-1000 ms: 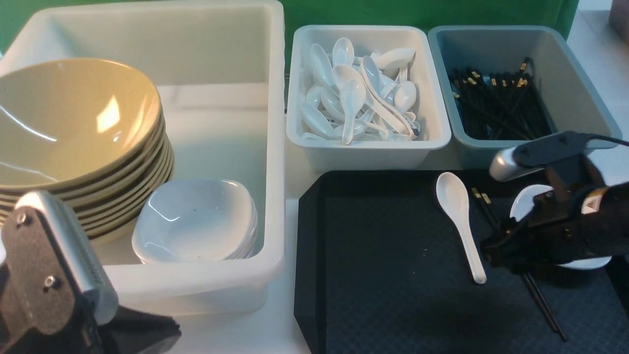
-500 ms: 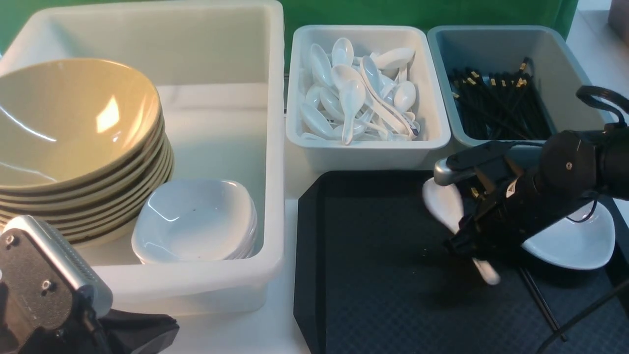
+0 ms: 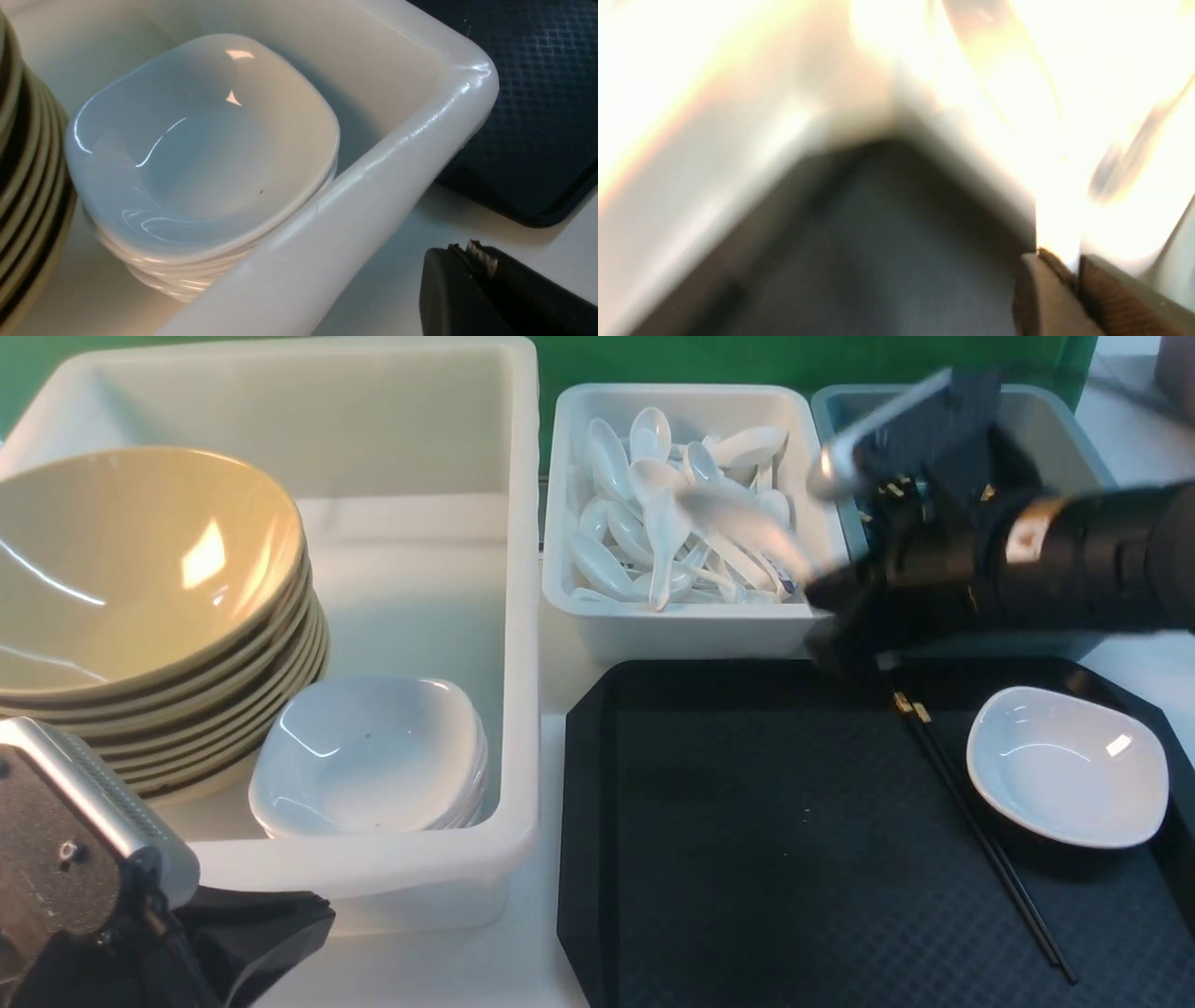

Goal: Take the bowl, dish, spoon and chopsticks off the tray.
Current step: Use the right arm to put the soup spoon into the small storage box in the middle

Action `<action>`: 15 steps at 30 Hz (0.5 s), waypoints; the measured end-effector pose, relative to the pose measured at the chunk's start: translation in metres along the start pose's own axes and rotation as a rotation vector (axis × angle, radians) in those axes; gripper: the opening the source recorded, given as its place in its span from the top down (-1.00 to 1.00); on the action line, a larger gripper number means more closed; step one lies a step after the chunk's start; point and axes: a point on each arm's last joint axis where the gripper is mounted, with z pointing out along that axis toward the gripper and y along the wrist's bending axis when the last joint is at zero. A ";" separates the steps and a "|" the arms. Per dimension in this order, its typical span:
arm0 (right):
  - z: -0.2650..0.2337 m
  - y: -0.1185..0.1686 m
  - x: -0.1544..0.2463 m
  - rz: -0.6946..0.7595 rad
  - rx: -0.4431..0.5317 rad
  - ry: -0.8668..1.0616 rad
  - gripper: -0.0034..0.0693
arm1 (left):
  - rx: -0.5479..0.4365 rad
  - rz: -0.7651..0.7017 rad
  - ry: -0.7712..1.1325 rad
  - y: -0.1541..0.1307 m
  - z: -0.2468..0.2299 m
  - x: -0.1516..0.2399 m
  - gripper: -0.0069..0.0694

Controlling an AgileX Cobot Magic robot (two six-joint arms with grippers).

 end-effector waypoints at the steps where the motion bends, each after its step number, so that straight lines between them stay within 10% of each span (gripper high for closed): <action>1: 0.004 -0.003 -0.012 -0.007 0.023 -0.073 0.66 | 0.000 0.000 0.000 0.000 0.000 0.000 0.84; 7: 0.049 -0.032 -0.054 0.010 0.070 -0.113 0.57 | 0.001 0.000 0.001 0.000 0.000 0.000 0.84; 15: 0.068 -0.074 -0.048 0.080 0.036 0.197 -0.24 | 0.014 -0.036 -0.009 -0.005 -0.010 0.004 0.84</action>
